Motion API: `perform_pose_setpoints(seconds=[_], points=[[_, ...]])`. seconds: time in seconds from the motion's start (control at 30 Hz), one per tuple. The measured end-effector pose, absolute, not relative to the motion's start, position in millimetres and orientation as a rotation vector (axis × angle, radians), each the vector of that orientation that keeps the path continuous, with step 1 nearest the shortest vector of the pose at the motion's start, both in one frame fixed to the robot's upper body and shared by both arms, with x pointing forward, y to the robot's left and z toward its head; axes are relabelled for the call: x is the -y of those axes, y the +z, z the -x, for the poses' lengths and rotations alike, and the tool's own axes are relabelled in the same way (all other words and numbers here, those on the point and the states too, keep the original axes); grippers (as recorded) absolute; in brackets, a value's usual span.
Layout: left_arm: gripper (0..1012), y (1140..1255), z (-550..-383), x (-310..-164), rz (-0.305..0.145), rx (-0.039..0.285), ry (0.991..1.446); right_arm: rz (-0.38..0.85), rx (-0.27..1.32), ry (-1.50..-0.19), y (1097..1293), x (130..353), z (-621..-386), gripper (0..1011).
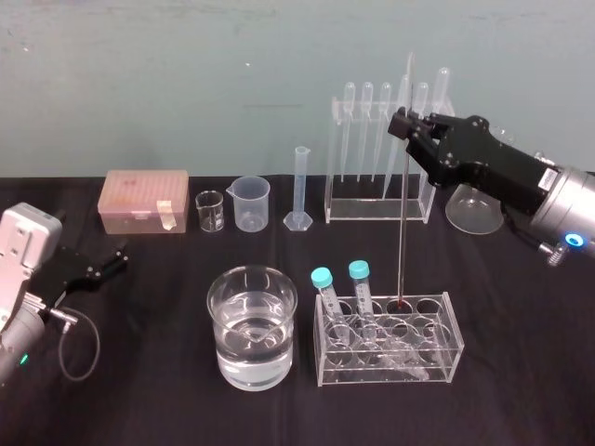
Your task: Hold the thermometer with one hand and immerse one end into the beaker, then reinsert it into the test tube rack.
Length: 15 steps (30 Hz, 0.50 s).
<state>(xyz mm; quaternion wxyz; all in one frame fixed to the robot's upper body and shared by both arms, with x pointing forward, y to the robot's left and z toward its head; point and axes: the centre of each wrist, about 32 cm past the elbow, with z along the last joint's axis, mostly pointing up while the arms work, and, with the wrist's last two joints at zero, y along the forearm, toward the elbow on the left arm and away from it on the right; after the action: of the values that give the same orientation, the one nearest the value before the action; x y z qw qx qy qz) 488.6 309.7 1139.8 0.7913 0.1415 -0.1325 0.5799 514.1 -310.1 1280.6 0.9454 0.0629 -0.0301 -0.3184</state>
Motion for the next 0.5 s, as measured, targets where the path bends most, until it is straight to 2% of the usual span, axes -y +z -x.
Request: perform_pose_setpoints(seconds=[0.5], points=[[1008,1139.8,-488.7,-309.7,-0.305,0.285,1.248,-0.126,0.076,-0.624,1250.0,310.5,-519.4,57]])
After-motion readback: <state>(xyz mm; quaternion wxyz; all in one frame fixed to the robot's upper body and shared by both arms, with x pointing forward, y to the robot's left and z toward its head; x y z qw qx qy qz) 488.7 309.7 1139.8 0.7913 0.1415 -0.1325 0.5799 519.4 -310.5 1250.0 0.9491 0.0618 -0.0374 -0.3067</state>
